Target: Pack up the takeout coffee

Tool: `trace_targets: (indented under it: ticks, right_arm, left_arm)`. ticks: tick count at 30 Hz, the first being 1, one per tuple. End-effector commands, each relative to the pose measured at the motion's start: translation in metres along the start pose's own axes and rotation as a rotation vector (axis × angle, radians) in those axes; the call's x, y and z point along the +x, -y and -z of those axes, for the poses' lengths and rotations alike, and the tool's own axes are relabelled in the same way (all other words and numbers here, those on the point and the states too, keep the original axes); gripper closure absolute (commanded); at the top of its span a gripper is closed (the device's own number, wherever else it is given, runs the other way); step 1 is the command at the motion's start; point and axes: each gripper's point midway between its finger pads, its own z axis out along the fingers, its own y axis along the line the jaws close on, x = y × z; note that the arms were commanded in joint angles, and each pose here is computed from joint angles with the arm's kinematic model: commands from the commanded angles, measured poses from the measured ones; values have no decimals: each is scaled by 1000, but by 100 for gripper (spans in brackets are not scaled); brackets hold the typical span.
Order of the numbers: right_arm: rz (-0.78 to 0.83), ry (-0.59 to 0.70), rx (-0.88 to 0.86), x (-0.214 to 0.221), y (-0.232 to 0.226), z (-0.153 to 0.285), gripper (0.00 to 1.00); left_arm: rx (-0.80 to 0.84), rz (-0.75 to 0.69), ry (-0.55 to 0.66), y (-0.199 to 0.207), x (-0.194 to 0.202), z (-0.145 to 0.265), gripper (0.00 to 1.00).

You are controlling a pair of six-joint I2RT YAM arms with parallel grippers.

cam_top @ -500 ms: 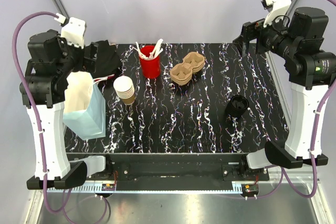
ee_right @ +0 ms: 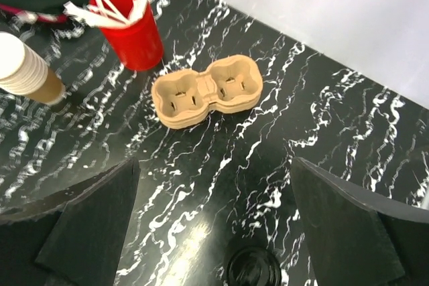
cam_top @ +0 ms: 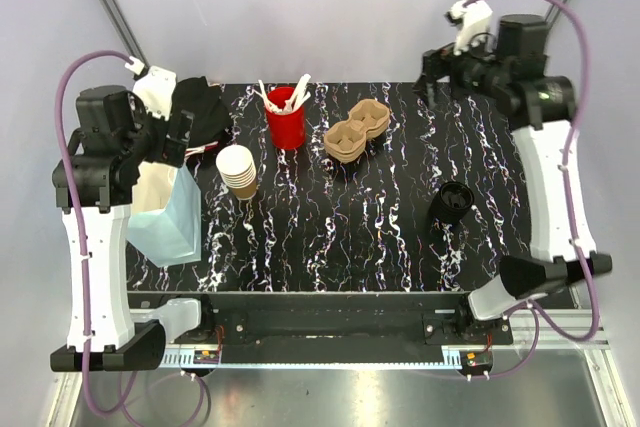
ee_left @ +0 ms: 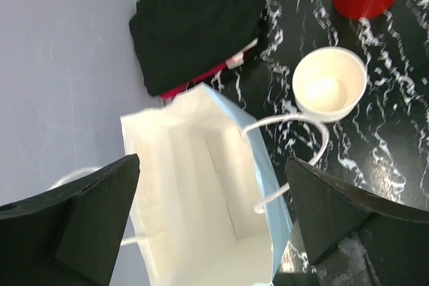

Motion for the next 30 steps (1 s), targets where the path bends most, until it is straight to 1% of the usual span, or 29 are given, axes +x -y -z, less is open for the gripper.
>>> trace_targets:
  ticks: [1,3,4,6,7,8,10,11,13,14,16,17,19,20,25,28,30]
  right_arm:
    - [82,38,62,-6,14,-59,0]
    - [65,31,69,2,18,-88,0]
    - [61,62,84,-2,23,-101,0]
    - [36,55,70,8,25,-129,0]
    - [36,79,59,2,26,-138,0]
    - [23,47,46,16,28,-158,0]
    - [28,56,16,12,25,-174,0]
    - [25,23,-2,26,25,-193,0]
    - [53,24,-25,27,21,-206,0]
    - [51,-5,-36,41,21,-223,0]
    - [77,-8,-53,42,17,-234,0]
    - [90,-31,-61,54,18,-247,0]
    - [103,-39,-64,59,18,-257,0]
    - [114,-56,-73,69,16,-267,0]
    - [149,-107,-118,97,7,-289,1]
    - [161,-137,-160,114,-1,-298,6]
    - [171,-159,-192,127,-8,-301,8]
  left_arm:
    - [-93,9,-18,-13,12,11,1]
    - [-119,21,-32,-16,17,12,1]
    - [-131,34,-34,-17,18,12,1]
    - [-150,40,-39,-20,21,14,1]
    - [-153,43,-45,-19,23,14,1]
    - [-159,44,-39,-20,23,17,1]
    - [-176,53,-43,-22,26,21,1]
    - [-183,55,-47,-23,28,22,1]
    - [-184,60,-63,-21,35,23,1]
    - [-183,61,-67,-19,38,23,1]
    - [-176,61,-66,-17,42,25,1]
    - [-166,58,-80,-14,47,21,1]
    - [-161,54,-86,-12,51,21,1]
    - [-158,52,-89,-11,53,21,1]
    - [-135,41,-85,-6,56,21,1]
    - [-141,32,-99,-7,60,20,1]
    - [-137,30,-108,-6,62,19,1]
